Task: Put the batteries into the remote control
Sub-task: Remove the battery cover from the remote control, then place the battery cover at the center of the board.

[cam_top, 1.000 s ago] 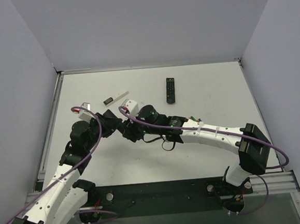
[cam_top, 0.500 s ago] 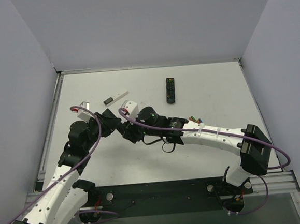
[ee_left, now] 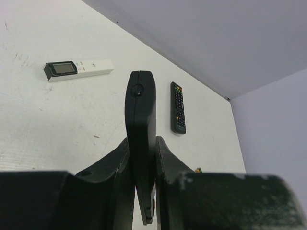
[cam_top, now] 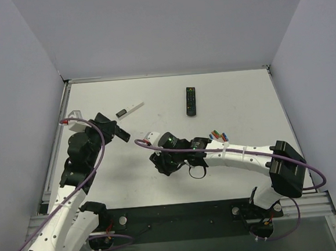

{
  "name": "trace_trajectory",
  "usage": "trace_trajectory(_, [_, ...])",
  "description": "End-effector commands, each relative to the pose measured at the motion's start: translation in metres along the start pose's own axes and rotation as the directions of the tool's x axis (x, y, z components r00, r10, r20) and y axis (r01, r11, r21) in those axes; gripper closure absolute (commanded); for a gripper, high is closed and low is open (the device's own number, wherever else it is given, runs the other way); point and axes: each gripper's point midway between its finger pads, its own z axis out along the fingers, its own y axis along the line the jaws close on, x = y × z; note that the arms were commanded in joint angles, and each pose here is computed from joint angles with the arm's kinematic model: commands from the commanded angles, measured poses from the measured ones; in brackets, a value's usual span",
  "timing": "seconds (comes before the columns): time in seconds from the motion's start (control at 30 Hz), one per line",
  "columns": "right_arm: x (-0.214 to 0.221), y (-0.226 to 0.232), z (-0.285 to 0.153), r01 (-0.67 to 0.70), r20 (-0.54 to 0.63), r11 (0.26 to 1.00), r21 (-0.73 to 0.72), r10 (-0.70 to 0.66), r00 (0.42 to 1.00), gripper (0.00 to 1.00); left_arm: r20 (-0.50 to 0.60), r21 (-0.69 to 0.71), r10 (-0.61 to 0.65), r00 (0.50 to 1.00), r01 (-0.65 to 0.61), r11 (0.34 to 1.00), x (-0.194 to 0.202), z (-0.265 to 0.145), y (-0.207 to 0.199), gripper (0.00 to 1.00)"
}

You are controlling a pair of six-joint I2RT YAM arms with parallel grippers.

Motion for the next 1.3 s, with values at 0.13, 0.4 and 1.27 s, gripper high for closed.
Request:
trace_trajectory(0.13, [0.025,-0.067,-0.009,-0.21,-0.053,0.953,0.217,0.226,0.973,0.95,0.006,0.215,0.103,0.995,-0.102,0.971,-0.005,-0.018,-0.039,1.0])
trace_trajectory(0.4, [0.073,-0.108,0.012,-0.29,-0.173,0.88,0.377,0.374,0.911,0.91,-0.116,0.422,0.13,0.985,-0.069,0.904,0.035,-0.036,-0.061,1.0])
trace_trajectory(1.27, [0.047,-0.139,-0.038,-0.37,-0.073,0.84,0.398,0.431,0.899,0.16,-0.171,0.493,0.386,0.907,-0.26,0.83,0.039,-0.048,-0.088,1.0])
